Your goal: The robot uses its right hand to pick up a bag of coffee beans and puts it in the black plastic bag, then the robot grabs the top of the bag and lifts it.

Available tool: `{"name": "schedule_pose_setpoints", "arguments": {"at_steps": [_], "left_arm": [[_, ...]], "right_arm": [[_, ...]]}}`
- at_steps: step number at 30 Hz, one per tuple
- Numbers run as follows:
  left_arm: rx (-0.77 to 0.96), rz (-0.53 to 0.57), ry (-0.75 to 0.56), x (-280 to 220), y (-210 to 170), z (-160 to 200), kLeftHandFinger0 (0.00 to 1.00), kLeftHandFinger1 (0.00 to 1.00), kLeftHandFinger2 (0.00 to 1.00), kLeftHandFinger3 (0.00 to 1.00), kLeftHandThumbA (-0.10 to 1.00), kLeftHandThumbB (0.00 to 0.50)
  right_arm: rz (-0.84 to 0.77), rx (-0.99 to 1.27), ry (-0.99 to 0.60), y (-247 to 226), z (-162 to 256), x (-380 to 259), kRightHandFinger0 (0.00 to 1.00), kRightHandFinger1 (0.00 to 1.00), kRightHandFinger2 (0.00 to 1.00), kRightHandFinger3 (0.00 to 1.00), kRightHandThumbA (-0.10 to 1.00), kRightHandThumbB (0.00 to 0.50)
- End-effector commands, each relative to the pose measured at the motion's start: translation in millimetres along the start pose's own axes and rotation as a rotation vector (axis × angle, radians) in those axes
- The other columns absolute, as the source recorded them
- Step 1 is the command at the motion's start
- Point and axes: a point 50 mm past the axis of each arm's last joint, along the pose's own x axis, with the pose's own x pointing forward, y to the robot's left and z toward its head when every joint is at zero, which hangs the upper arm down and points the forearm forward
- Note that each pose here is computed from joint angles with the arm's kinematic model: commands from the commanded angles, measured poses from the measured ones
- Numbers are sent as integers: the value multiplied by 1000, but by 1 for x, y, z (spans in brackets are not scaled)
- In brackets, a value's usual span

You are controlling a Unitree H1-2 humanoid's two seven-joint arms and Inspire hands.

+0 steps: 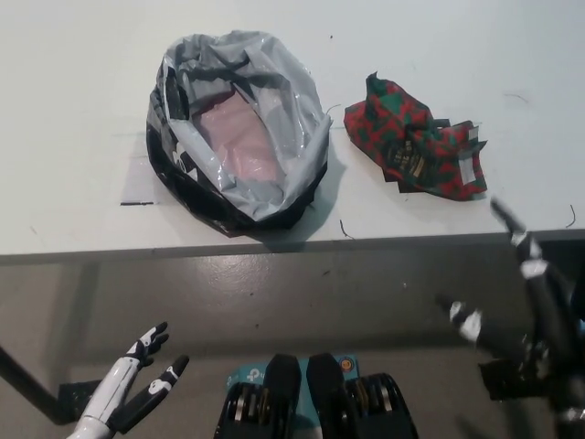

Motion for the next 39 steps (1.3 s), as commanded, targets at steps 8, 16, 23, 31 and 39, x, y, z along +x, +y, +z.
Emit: {"name": "schedule_pose_setpoints", "arguments": {"at_steps": [8, 16, 23, 31, 39], "left_arm": [[14, 24, -69, -5, 7, 11, 1000, 1000, 1000, 1000, 832, 179], [15, 22, -65, -7, 4, 6, 1000, 1000, 1000, 1000, 843, 182], [0, 18, -64, -8, 1, 6, 1000, 1000, 1000, 1000, 835, 191], [0, 15, -74, -9, 1, 5, 1000, 1000, 1000, 1000, 834, 185], [13, 11, -75, -8, 2, 7, 1000, 1000, 1000, 1000, 839, 187]], "right_arm": [[81, -514, 43, -86, 87, 210, 1000, 1000, 1000, 1000, 901, 474], [227, -506, 211, -57, 71, 290, 1000, 1000, 1000, 1000, 872, 481], [312, -427, 378, -29, 47, 330, 1000, 1000, 1000, 1000, 842, 499], [396, -370, 503, 0, 26, 350, 1000, 1000, 1000, 1000, 906, 499], [411, -331, 614, 18, -3, 346, 1000, 1000, 1000, 1000, 909, 500]]}}
